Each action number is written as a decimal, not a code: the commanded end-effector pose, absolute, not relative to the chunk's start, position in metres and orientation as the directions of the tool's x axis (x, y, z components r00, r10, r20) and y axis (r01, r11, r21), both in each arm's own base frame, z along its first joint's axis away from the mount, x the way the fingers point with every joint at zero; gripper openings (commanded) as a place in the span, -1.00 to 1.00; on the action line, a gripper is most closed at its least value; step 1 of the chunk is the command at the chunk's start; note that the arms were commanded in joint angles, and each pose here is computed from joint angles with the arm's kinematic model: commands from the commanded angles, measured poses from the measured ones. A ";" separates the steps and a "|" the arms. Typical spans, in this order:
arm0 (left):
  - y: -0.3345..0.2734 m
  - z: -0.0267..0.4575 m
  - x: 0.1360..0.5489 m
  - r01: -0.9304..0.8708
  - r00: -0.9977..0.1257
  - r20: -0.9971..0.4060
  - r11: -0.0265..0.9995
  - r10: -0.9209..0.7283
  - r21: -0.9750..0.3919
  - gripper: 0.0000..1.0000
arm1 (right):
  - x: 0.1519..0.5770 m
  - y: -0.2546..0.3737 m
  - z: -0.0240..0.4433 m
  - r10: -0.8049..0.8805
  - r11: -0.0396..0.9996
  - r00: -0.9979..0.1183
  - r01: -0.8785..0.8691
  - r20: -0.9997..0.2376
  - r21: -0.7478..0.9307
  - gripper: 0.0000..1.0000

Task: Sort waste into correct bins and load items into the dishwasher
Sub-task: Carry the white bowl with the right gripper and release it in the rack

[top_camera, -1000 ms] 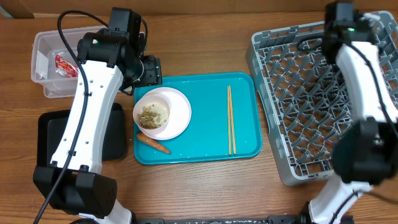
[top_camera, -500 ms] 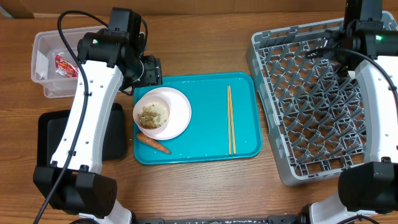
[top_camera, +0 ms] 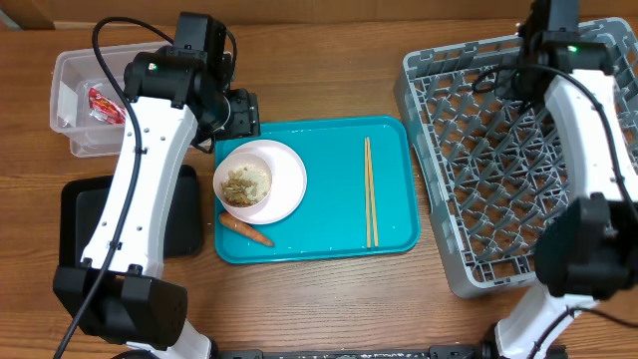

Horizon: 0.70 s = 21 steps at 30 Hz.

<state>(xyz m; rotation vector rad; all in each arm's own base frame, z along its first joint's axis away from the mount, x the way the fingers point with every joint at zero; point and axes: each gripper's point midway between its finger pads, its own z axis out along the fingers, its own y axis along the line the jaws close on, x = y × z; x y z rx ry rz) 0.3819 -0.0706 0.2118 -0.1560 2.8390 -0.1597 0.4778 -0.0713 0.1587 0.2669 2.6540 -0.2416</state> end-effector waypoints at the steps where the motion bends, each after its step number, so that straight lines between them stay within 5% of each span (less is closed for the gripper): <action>1: -0.069 0.208 0.381 -0.081 -0.956 -0.274 0.991 -0.108 -0.108 0.47 | 0.477 -0.105 0.141 0.137 0.919 -0.890 0.277 -0.434 -0.280 -0.48; 14: -0.068 0.208 0.379 -0.082 -0.958 -0.267 0.991 -0.108 -0.106 0.47 | 0.428 -0.194 0.138 0.447 0.712 -0.778 0.608 -0.441 -0.351 -0.51; 21: -0.068 0.208 0.379 -0.082 -0.958 -0.267 0.991 -0.108 -0.106 0.47 | 0.443 -0.131 0.141 0.337 0.892 -0.864 0.420 -0.373 -0.166 -0.50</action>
